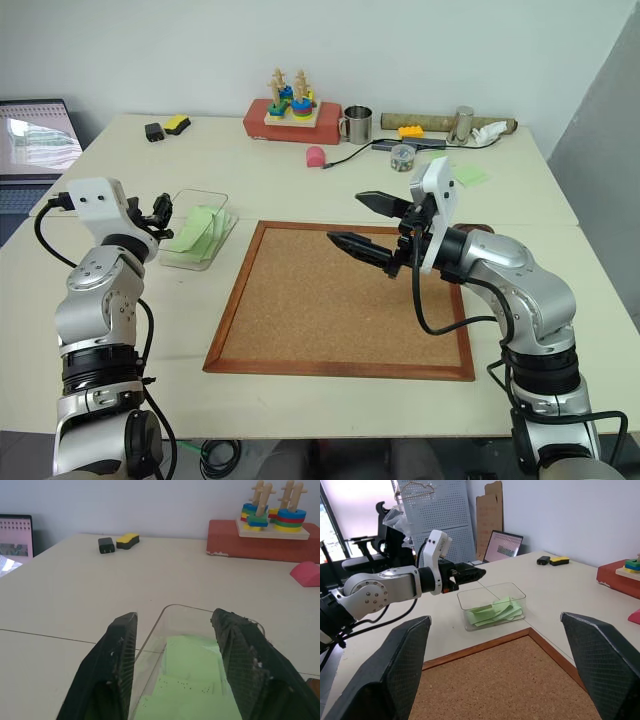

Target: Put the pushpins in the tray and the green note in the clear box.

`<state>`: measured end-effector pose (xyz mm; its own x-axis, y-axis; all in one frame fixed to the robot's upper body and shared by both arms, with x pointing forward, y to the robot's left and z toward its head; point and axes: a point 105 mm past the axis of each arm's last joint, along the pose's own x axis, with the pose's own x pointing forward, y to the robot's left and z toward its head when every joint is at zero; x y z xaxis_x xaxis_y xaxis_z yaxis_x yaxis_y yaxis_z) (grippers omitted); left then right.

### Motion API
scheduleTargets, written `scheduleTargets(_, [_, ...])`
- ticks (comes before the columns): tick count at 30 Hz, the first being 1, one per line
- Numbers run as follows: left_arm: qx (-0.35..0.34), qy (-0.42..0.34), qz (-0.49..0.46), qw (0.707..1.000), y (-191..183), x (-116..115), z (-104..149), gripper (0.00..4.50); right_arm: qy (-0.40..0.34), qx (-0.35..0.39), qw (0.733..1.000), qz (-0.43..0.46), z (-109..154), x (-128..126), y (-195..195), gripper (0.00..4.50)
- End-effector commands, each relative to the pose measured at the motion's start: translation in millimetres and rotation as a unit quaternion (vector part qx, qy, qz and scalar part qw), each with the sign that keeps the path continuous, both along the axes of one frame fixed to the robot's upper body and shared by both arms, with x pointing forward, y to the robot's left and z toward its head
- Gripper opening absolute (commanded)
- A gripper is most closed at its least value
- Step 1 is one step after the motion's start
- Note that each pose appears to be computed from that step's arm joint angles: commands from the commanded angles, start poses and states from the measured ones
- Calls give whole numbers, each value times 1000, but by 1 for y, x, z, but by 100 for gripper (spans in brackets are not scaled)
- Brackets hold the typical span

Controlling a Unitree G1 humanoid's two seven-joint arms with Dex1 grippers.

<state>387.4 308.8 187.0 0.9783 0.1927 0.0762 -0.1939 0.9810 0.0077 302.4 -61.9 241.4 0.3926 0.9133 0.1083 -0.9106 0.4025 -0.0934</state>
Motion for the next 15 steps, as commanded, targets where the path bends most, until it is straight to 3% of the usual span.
scheduleTargets(1, [28,-32,-28,999,-7,2,25,352,-24,2,1000,-16,9,0,-10,436])
scheduleTargets(3, [68,-32,-72,995,-20,2,30,392,-25,-4,999,-25,8,3,-14,436])
scheduleTargets(6, [69,-23,-231,970,-68,-5,34,446,-22,-42,997,-57,-3,12,-31,436])
scheduleTargets(10, [117,57,-368,921,-99,-29,14,446,-6,-81,993,-85,-20,18,-54,436])
scheduleTargets(15, [131,119,-429,886,-102,-52,-7,446,27,-138,983,-121,-45,21,-84,436])
